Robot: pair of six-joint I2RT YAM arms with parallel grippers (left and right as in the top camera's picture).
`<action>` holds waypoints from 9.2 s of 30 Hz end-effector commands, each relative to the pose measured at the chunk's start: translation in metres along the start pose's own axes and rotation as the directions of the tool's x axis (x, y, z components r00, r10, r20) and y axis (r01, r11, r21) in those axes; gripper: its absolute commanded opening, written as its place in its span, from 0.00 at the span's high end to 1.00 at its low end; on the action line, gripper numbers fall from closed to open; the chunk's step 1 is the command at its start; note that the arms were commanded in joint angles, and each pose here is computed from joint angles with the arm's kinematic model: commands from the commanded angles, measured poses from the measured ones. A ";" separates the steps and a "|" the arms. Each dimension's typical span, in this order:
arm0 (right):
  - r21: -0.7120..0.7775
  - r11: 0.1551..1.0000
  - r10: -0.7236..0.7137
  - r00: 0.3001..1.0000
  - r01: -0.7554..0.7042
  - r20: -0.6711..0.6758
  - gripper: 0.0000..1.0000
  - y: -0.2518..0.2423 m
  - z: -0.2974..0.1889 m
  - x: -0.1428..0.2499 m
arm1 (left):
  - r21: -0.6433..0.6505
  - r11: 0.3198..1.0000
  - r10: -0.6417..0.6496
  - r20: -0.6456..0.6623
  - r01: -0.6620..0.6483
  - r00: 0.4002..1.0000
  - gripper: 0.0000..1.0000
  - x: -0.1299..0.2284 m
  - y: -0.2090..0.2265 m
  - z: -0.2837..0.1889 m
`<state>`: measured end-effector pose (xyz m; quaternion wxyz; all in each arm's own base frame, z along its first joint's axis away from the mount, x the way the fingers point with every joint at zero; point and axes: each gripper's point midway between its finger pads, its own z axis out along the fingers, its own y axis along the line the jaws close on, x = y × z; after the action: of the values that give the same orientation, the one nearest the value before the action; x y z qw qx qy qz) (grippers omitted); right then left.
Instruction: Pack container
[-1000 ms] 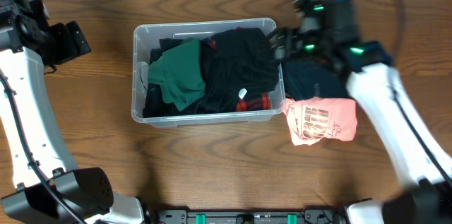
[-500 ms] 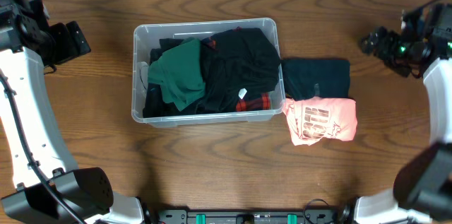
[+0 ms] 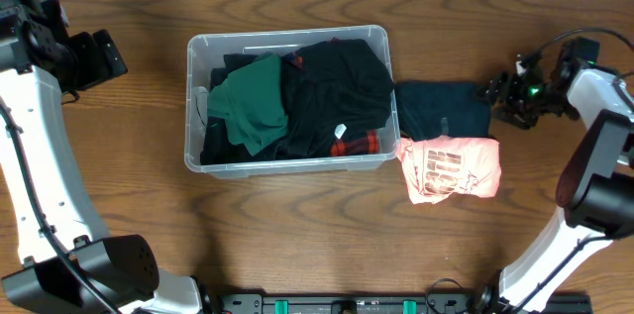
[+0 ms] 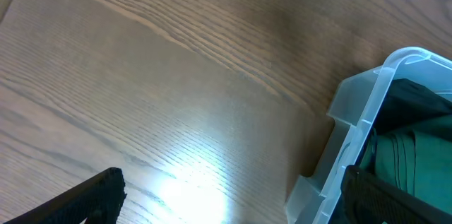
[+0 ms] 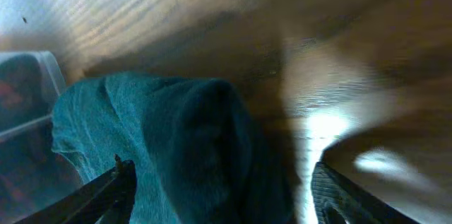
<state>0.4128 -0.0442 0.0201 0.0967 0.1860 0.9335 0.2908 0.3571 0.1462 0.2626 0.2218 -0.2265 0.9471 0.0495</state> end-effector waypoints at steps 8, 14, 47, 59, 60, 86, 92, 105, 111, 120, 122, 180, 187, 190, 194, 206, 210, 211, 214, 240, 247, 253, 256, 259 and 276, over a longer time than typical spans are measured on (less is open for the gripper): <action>0.037 0.995 -0.086 0.993 0.089 -0.083 0.78 0.013 0.033 0.018 | -0.010 1.000 0.007 0.003 -0.007 1.000 0.02 0.002 0.003 -0.003; -0.099 0.994 -0.054 0.998 0.055 0.006 0.99 0.055 -0.010 0.006 | -0.010 1.000 0.007 0.003 -0.007 1.000 0.02 0.002 0.003 -0.003; -0.412 0.796 -0.411 0.896 0.443 0.169 0.99 0.377 0.023 0.133 | -0.010 1.000 0.007 0.003 -0.007 1.000 0.02 0.002 0.003 -0.003; 0.054 0.908 -0.418 0.906 0.416 0.061 0.98 0.256 0.115 0.108 | -0.010 1.000 0.007 0.003 -0.007 1.000 0.02 0.002 0.003 -0.003; 0.049 0.905 -0.424 0.903 0.422 0.073 0.96 0.259 0.110 0.105 | -0.010 1.000 0.007 0.003 -0.007 1.000 0.02 0.002 0.003 -0.003; 0.294 0.947 -0.237 0.905 0.133 0.354 0.08 0.071 -0.187 0.021 | -0.010 1.000 0.007 0.003 -0.007 1.000 0.02 0.002 0.003 -0.003; 0.297 0.954 -0.077 0.990 0.039 0.118 0.07 0.004 -0.136 0.035 | -0.010 1.000 0.007 0.003 -0.007 1.000 0.02 0.002 0.003 -0.003; 0.121 0.990 -0.037 0.967 0.070 -0.254 0.15 -0.036 -0.032 0.069 | -0.010 1.000 0.007 0.003 -0.007 1.000 0.02 0.002 0.003 -0.003; 0.104 0.989 -0.071 0.950 0.107 -0.304 0.13 -0.032 -0.016 0.085 | -0.010 1.000 0.007 0.003 -0.007 1.000 0.02 0.002 0.003 -0.003; 0.148 0.977 -0.089 0.925 0.153 -0.369 0.36 -0.031 0.009 0.111 | -0.010 1.000 0.007 0.003 -0.007 1.000 0.02 0.002 0.003 -0.003; 0.157 0.975 -0.088 0.921 0.157 -0.379 0.49 -0.032 0.013 0.116 | -0.010 1.000 0.007 0.003 -0.007 1.000 0.02 0.002 0.003 -0.003; -0.001 0.998 -0.065 0.962 0.067 -0.265 0.98 0.015 -0.006 0.145 | -0.010 1.000 0.007 0.003 -0.007 1.000 0.02 0.002 0.003 -0.003; -0.168 0.952 -0.259 0.966 0.257 0.012 0.99 0.112 -0.093 0.094 | -0.010 1.000 0.007 0.003 -0.007 1.000 0.02 0.002 0.003 -0.003; -0.219 0.898 -0.344 0.920 0.381 0.190 0.99 0.166 -0.145 0.078 | -0.010 1.000 0.007 0.003 -0.007 1.000 0.02 0.002 0.003 -0.003; -0.281 0.798 -0.413 0.823 0.533 0.389 0.99 0.236 -0.205 0.070 | -0.010 1.000 0.007 0.003 -0.007 1.000 0.02 0.002 0.003 -0.003; -0.552 0.522 -0.534 0.754 0.650 0.383 0.99 0.394 -0.169 0.138 | -0.010 1.000 0.007 0.003 -0.007 1.000 0.02 0.002 0.003 -0.003; -0.566 0.554 -0.536 0.782 0.610 0.318 0.99 0.426 -0.121 0.162 | -0.010 1.000 0.007 0.003 -0.007 1.000 0.02 0.002 0.003 -0.003; -0.564 0.577 -0.528 0.796 0.591 0.295 0.99 0.432 -0.106 0.168 | -0.010 1.000 0.007 0.003 -0.007 1.000 0.02 0.002 0.003 -0.003; -0.546 0.636 -0.511 0.828 0.544 0.230 0.99 0.441 -0.064 0.182 | -0.010 1.000 0.007 0.003 -0.007 1.000 0.02 0.002 0.003 -0.003; -0.128 0.826 -0.559 0.827 0.548 -0.066 0.56 0.334 0.095 0.199 | -0.010 1.000 0.007 0.003 -0.007 1.000 0.02 0.002 0.003 -0.003; -0.038 0.753 -0.630 0.736 0.657 0.247 0.15 0.371 -0.004 0.158 | -0.010 1.000 0.007 0.003 -0.007 1.000 0.02 0.002 0.003 -0.003; 0.068 0.596 -0.719 0.495 0.800 0.488 0.01 0.400 -0.092 0.132 | -0.010 1.000 0.007 0.003 -0.007 1.000 0.02 0.002 0.003 -0.003; 0.127 0.534 -0.743 0.393 0.836 0.541 0.01 0.407 -0.117 0.126 | -0.010 1.000 0.007 0.003 -0.007 1.000 0.02 0.002 0.003 -0.003; 0.206 0.543 -0.743 0.352 0.814 0.569 0.01 0.401 -0.138 0.115 | -0.010 1.000 0.007 0.003 -0.007 1.000 0.02 0.002 0.003 -0.003; 0.499 0.716 -0.690 0.385 0.488 0.613 0.01 0.298 -0.247 0.057 | -0.010 1.000 0.007 0.003 -0.007 1.000 0.02 0.002 0.003 -0.003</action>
<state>0.3896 0.1122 0.3652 0.5319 -0.0725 0.8430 0.0352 0.3571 0.1463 0.2626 0.2218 -0.2265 0.9471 0.0497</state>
